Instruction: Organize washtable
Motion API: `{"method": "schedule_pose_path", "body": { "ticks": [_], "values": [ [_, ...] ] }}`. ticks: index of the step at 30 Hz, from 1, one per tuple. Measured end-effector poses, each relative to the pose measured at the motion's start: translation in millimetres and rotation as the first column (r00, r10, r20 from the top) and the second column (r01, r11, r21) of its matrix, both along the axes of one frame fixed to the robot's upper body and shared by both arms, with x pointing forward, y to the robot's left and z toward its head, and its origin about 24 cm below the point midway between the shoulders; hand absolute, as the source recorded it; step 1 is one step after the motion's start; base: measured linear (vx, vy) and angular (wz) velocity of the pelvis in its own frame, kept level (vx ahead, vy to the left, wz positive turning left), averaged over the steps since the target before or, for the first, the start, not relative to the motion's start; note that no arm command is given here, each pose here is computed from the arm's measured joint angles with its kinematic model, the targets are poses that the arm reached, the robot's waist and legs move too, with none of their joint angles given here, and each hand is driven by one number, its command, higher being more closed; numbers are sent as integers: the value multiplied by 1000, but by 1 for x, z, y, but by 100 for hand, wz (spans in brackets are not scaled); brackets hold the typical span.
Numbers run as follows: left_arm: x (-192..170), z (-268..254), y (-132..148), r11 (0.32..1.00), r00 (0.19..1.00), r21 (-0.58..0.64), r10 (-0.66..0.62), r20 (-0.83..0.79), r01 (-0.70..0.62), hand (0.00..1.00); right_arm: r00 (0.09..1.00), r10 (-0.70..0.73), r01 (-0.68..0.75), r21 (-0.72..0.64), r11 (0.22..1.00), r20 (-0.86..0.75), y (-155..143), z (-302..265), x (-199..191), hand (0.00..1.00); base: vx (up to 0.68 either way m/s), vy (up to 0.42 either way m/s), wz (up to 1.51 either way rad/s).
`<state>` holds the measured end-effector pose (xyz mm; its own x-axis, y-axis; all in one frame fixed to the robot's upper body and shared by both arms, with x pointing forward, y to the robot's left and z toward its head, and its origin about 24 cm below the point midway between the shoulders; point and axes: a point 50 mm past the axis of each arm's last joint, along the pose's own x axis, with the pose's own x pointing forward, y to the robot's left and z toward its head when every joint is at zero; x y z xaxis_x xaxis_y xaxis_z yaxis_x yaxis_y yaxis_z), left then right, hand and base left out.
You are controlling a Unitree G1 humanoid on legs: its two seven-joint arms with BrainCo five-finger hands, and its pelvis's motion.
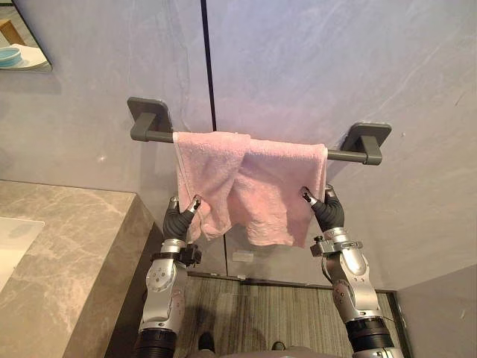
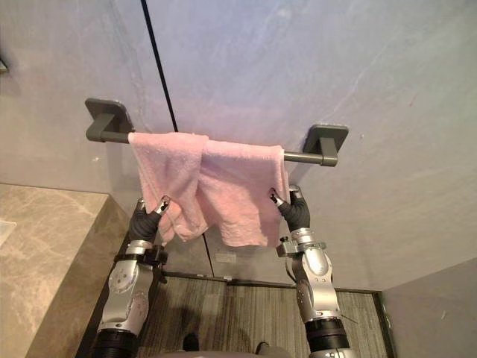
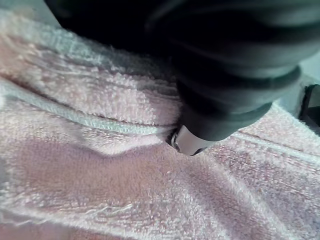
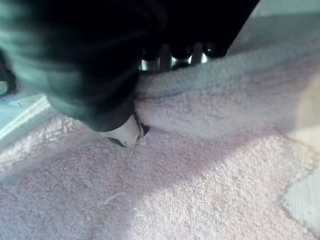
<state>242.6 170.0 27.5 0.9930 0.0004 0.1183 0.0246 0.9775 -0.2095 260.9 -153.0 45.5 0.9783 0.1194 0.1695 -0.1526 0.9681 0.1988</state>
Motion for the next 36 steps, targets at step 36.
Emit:
{"method": "schedule_pose_path", "body": {
  "ticks": [36],
  "values": [
    [-55,32,72,925,918,-38,381,109,-379,0,809,-586,580,-99,809,-48,-114,-3,-87,0,5,2,0]
  ]
}}
